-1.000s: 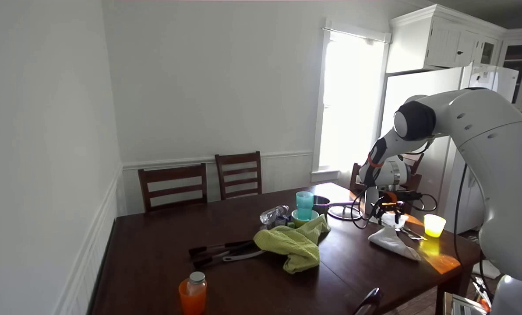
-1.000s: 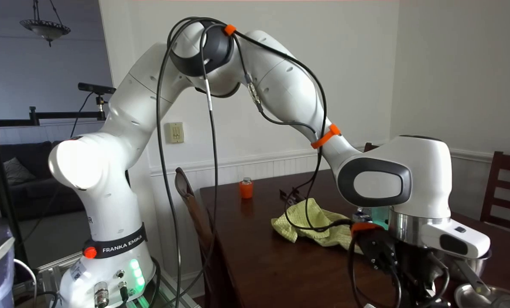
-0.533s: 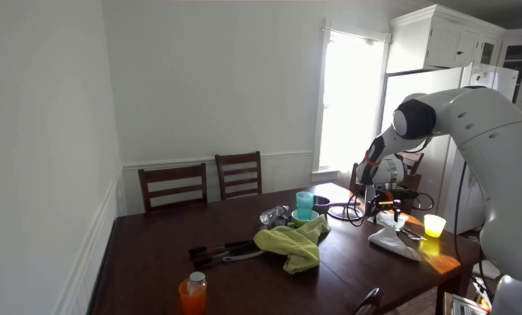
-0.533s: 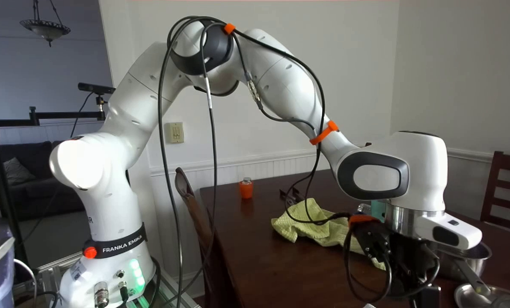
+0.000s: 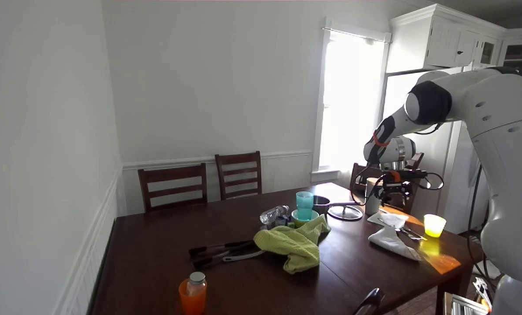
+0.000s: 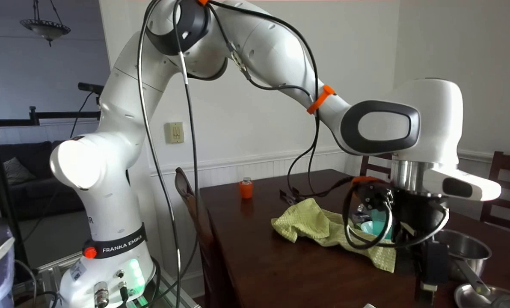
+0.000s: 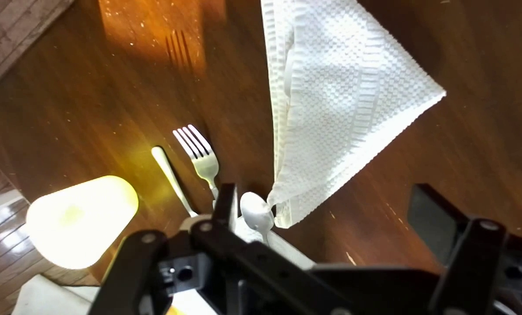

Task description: Fold the white towel twice

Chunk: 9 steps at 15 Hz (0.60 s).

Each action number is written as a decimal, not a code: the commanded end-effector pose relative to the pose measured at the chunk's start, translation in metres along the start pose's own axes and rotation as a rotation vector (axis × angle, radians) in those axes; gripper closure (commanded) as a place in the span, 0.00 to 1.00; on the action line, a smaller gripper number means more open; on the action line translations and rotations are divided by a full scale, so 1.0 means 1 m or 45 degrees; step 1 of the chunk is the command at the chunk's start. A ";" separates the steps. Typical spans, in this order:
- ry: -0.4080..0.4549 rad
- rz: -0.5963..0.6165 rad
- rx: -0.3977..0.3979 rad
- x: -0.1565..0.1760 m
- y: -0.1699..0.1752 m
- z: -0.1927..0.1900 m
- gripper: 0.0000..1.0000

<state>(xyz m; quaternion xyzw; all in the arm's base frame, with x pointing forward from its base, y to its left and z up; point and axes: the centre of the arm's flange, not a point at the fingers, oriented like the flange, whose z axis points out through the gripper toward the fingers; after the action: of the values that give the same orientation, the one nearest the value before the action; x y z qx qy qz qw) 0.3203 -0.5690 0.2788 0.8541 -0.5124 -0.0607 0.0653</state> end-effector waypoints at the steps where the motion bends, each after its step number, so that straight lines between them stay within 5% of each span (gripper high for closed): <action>1: 0.003 0.063 -0.013 -0.010 0.015 -0.046 0.00; 9: 0.068 0.126 0.015 -0.010 0.022 -0.081 0.00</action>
<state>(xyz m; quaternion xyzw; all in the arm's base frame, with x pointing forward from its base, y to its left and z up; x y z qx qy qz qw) 0.3104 -0.5668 0.3625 0.8295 -0.5523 -0.0313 0.0770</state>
